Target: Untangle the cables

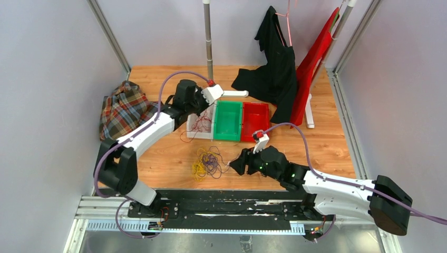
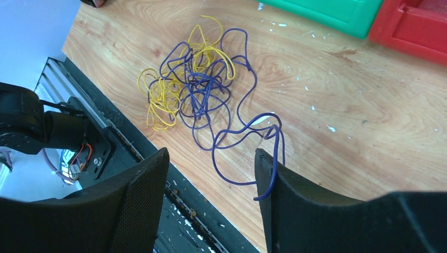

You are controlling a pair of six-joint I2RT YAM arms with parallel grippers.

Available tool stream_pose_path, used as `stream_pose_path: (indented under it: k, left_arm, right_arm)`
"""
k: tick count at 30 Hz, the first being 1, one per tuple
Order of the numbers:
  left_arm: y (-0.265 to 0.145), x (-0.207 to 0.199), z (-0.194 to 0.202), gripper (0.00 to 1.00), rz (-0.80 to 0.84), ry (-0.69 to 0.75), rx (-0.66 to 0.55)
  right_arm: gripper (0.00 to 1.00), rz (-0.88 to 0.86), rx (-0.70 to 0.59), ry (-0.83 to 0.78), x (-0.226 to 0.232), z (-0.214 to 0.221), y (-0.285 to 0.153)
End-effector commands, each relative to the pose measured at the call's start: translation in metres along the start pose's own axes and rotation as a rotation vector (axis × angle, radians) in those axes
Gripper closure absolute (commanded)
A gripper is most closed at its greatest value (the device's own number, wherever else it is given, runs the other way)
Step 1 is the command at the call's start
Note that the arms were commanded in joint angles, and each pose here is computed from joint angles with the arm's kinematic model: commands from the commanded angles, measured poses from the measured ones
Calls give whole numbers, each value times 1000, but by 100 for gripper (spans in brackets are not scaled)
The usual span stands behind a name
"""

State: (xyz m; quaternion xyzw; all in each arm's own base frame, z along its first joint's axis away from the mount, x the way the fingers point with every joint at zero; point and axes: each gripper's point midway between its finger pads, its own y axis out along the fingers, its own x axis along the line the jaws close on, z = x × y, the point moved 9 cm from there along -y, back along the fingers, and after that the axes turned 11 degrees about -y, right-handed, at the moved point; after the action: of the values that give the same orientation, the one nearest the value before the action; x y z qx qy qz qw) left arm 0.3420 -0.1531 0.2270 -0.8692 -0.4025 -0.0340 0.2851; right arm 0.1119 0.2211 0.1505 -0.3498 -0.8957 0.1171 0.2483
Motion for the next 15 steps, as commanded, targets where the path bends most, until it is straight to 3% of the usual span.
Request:
stream_pose_path:
  k: [1,15]
  left_arm:
    - [17,9,-1,100,-37,48,56]
    - [86,8,39,100,13,85,226]
  right_arm:
    - [39,29,16,24,-9,3,3]
    - [40,54,43,44,-20,5,3]
